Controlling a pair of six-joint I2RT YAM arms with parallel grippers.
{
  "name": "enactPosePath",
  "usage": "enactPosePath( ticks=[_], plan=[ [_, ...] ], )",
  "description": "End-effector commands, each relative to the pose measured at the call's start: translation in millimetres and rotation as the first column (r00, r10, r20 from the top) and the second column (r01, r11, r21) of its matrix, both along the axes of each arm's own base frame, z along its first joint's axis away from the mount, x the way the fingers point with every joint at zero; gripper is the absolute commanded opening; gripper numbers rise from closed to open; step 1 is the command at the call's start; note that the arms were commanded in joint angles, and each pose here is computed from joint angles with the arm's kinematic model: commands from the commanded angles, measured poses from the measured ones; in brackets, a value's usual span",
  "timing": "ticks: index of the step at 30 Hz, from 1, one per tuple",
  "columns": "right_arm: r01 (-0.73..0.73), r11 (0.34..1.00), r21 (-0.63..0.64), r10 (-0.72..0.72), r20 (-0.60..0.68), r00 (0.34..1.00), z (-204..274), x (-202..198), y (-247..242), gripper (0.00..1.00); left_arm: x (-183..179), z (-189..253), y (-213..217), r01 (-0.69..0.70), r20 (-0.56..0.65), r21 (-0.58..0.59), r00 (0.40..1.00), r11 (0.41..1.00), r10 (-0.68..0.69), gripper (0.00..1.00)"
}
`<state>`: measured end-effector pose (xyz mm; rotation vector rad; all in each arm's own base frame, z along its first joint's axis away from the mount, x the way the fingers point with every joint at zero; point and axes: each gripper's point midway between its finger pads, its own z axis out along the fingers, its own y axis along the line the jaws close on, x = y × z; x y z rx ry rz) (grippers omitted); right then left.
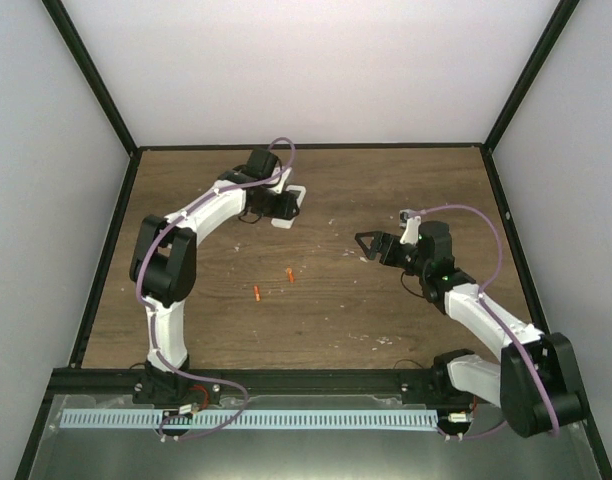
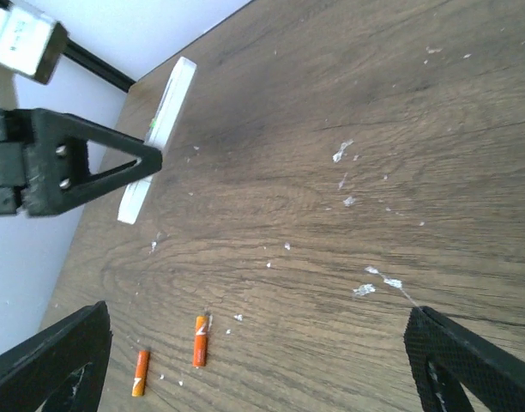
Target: Load the batteries into the remote control
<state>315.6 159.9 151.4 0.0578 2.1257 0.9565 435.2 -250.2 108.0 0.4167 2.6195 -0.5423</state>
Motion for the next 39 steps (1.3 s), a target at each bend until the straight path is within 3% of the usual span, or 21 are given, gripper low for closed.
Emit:
enactPosePath(
  ticks=[1,8,12,17,26,39],
  plan=[
    [-0.054,0.994,0.094,0.051,0.034,0.998,32,16,24,0.87,-29,24,-23,0.036,0.014,-0.068,0.999,0.997,-0.035,0.43],
    [-0.145,0.985,0.09,0.147,-0.013,0.989,29,20,65,0.83,-54,33,-35,0.003,-0.002,-0.159,1.0,0.987,-0.003,0.42],
    [-0.184,0.977,0.108,0.191,-0.052,0.98,21,10,88,0.8,-60,37,-37,-0.03,0.013,-0.153,0.999,0.988,0.032,0.42],
    [-0.204,0.974,0.102,0.212,-0.071,0.975,13,-1,107,0.76,-62,39,-33,-0.154,-0.001,-0.187,0.988,0.97,0.157,0.41],
    [-0.164,0.986,0.031,0.163,0.023,0.986,11,-2,107,0.73,-63,47,-27,-0.327,-0.045,-0.254,0.944,0.91,0.326,0.39],
    [-0.269,0.963,0.03,0.265,0.089,0.96,6,-9,126,0.67,-75,59,-42,-0.384,-0.134,-0.353,0.923,0.853,0.36,0.38]
  ],
)
